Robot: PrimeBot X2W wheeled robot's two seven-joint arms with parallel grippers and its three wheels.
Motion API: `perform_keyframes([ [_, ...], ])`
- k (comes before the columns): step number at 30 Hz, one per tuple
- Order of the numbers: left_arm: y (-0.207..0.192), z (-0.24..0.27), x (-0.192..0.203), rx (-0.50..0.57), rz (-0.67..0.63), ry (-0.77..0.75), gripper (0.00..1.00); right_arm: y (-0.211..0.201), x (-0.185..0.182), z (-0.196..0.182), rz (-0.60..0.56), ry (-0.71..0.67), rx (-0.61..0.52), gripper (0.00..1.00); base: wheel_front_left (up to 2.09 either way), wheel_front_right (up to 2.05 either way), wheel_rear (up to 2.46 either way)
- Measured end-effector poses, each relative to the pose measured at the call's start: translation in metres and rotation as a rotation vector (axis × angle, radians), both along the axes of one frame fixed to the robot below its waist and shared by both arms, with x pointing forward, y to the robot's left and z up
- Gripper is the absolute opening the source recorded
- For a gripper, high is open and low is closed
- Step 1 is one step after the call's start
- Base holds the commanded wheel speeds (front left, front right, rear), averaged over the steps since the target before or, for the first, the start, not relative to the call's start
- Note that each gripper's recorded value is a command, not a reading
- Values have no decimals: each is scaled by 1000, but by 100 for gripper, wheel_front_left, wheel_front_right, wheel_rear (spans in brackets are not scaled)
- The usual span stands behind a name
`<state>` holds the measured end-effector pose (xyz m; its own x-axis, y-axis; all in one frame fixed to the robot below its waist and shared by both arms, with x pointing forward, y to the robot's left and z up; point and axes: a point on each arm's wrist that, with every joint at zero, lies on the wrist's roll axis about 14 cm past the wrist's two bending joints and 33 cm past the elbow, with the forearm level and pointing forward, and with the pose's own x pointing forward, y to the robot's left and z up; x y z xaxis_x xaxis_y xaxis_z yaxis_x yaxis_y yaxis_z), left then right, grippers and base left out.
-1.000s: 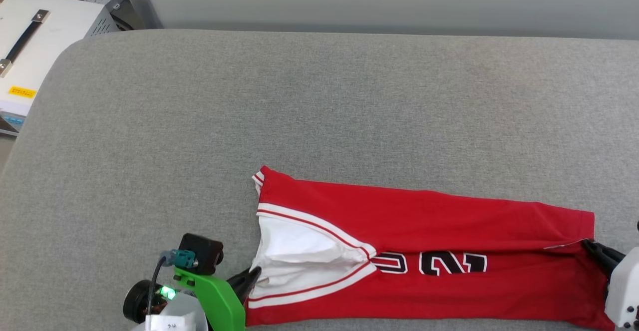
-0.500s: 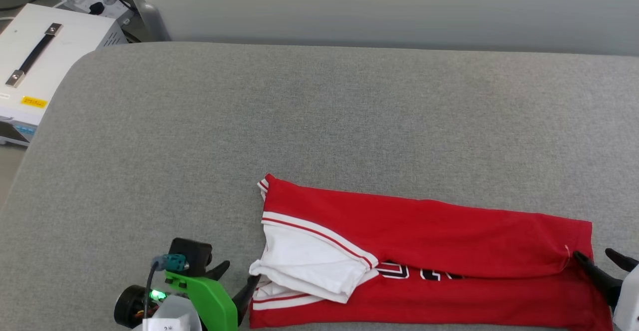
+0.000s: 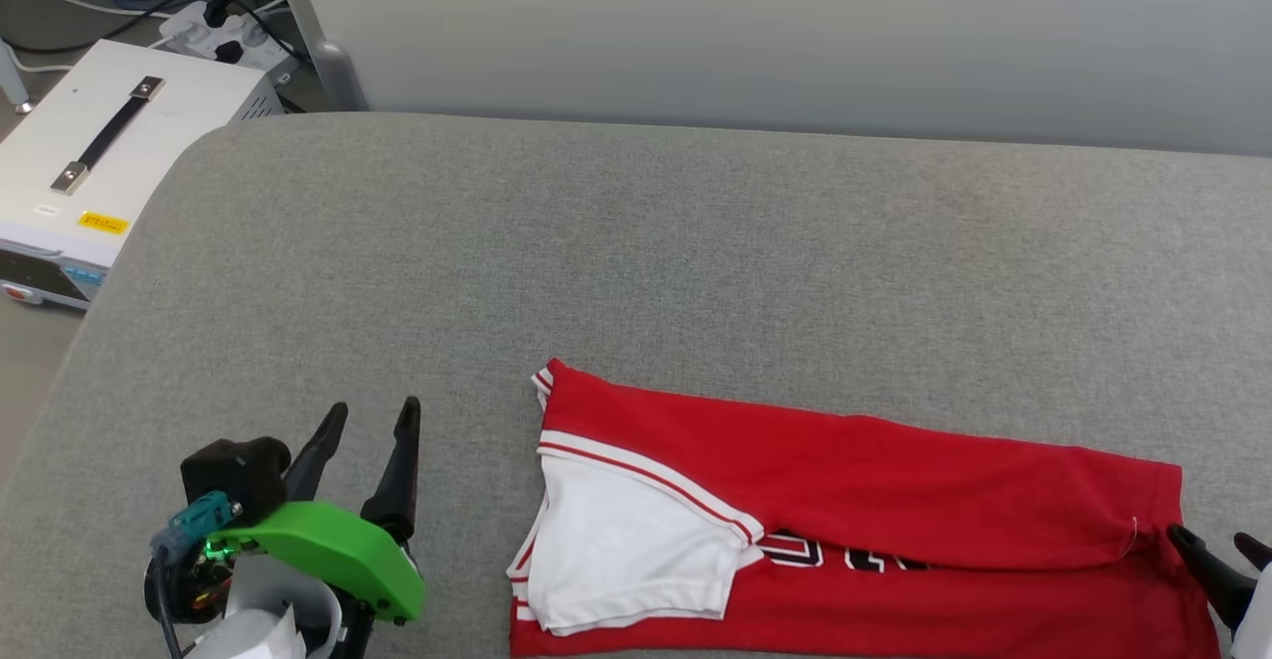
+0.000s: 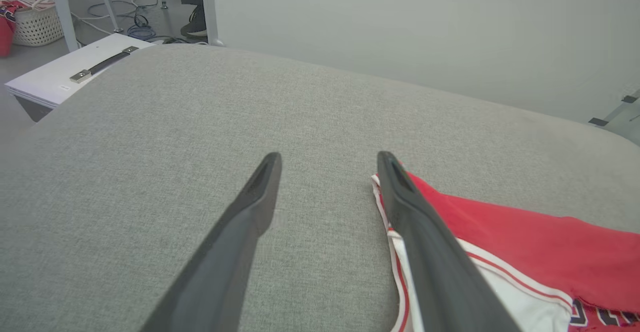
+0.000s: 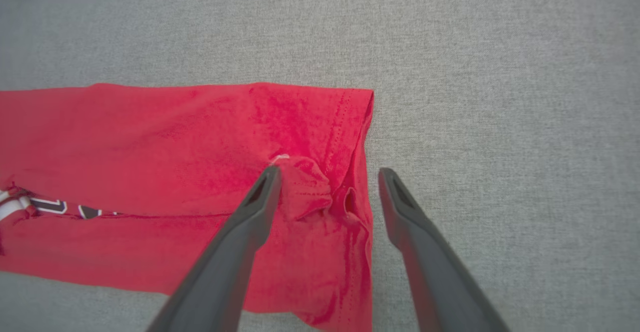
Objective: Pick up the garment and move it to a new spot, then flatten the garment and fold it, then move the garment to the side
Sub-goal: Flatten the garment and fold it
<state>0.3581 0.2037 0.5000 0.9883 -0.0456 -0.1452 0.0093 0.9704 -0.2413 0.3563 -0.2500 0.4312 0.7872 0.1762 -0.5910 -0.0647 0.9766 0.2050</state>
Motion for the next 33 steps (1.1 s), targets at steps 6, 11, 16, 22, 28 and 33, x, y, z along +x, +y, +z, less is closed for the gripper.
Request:
perform_keyframes([
  [6,10,-4,4,9,49,-37,100,-4,-4,-18,-59,57,4,100,0,0,0],
  [11,14,-16,5,20,54,-14,100,-7,-10,-39,-108,128,12,100,0,0,0],
  [16,14,-24,6,36,52,0,100,-5,-12,-57,-136,181,36,100,0,0,0],
  [22,12,-32,5,36,48,21,100,-4,-10,-68,-142,201,38,100,0,0,0],
  [28,10,-32,8,40,42,20,100,5,-7,-74,-118,219,61,100,0,0,0],
  [33,8,-30,9,39,36,19,100,18,-5,-75,-81,222,80,42,0,0,0],
])
